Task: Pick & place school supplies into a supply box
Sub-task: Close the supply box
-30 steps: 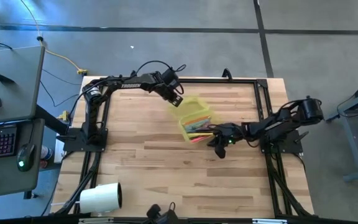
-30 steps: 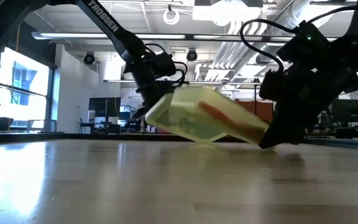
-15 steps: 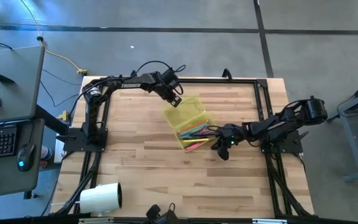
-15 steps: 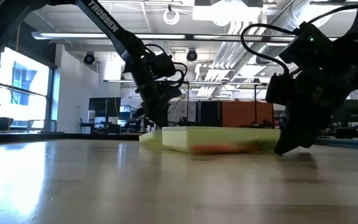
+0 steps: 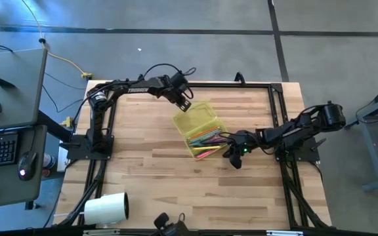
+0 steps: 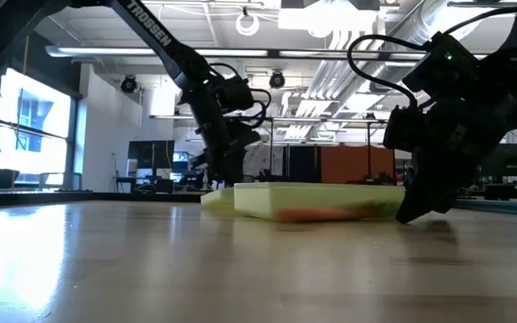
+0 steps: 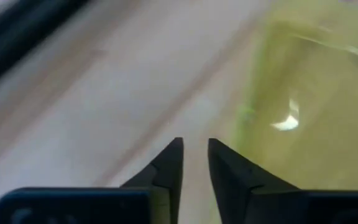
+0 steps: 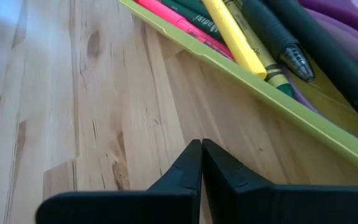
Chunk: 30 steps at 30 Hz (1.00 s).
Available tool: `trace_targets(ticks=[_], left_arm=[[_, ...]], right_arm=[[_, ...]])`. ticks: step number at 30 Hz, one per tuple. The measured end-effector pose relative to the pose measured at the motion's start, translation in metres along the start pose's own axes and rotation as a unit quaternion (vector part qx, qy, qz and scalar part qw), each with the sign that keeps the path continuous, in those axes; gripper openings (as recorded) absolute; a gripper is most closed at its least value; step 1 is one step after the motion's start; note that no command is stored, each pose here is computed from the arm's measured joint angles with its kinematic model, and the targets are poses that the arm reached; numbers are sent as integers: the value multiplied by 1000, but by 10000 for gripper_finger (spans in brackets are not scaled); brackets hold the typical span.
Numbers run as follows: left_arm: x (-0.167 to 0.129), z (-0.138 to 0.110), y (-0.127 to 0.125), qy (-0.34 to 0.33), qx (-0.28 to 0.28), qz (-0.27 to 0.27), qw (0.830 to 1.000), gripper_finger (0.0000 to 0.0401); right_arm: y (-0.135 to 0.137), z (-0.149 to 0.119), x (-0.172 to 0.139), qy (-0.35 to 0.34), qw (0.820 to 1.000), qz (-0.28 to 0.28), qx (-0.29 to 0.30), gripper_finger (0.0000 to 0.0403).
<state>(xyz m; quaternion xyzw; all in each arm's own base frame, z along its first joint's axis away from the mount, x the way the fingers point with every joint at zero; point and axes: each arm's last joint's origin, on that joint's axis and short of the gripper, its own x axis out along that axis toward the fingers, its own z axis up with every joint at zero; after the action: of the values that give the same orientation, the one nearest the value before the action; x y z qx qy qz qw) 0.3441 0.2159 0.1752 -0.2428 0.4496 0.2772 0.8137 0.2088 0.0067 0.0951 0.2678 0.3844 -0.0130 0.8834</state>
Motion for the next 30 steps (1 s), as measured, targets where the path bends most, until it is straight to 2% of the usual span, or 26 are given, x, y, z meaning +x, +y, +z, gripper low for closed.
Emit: trace_targets(ticks=[3, 7, 13, 20, 24, 30], left_arm=[[0, -2, -8, 10, 32, -42, 999, 130], [0, -4, -16, 8, 52, -34, 998, 145], [6, -7, -22, 9, 60, -26, 998, 139], [29, -12, -19, 17, 56, -11, 998, 127], [30, -12, -19, 18, 57, -11, 998, 110], [29, -12, -22, 15, 57, -11, 998, 50]], right_arm=[[0, 0, 0, 0, 1000, 0, -1, 0], [0, 0, 0, 0, 1000, 0, -1, 0], [0, 0, 0, 0, 1000, -1, -1, 0], [0, 0, 0, 0, 1000, 0, -1, 0], [0, 0, 0, 0, 1000, 0, -1, 0], [0, 0, 0, 0, 1000, 0, -1, 0]])
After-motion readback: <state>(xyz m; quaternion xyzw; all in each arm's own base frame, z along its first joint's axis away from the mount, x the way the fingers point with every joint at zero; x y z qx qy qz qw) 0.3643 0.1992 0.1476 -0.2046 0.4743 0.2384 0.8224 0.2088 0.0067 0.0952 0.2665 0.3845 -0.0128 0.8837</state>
